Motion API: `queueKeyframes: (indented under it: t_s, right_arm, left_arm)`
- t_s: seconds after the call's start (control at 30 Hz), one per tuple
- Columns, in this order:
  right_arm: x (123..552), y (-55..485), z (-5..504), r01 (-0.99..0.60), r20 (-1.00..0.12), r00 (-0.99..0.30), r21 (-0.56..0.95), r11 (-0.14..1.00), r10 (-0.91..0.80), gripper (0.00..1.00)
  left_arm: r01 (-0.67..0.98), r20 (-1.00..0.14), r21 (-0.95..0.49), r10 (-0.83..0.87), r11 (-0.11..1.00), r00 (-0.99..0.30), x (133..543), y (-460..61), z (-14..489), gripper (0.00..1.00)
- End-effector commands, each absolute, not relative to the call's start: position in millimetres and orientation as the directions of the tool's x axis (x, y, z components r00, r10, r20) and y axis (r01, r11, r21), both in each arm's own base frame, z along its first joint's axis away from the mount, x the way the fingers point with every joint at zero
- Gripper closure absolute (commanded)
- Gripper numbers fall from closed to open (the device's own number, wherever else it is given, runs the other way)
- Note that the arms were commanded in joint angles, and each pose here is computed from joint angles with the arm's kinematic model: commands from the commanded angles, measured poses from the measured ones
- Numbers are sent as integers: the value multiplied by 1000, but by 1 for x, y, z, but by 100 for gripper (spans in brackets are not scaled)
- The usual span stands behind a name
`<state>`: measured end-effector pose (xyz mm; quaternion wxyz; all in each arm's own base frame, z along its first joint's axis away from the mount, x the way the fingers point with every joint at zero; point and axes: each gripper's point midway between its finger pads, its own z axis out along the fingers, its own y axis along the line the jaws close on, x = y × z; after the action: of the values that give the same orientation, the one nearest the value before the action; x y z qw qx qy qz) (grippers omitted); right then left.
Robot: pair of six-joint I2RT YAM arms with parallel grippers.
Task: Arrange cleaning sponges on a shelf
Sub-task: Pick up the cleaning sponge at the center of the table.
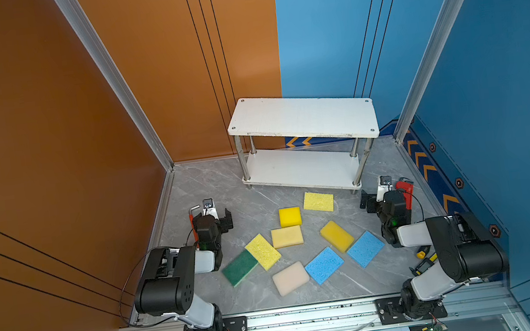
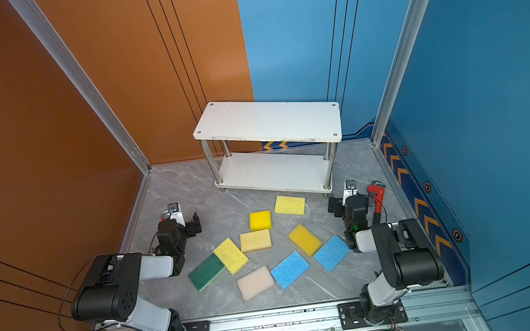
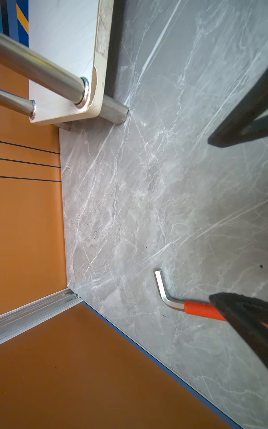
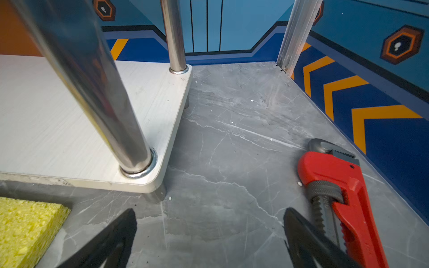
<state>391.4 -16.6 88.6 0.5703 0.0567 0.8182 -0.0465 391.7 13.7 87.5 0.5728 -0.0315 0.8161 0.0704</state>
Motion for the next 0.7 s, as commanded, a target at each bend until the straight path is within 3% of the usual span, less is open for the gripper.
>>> queueKeyframes:
  t_s: [0.0,0.67]
  right_arm:
    - [394,-17,93,144,-943,-328,8,989,55,0]
    - [394,-17,92,142,-942,-330,8,990,55,0]
  left_arm:
    - [-131,-940,91,41,987,-339,394,11,91,2]
    - [-135,-941,66,16,989,-338,395,16,91,2]
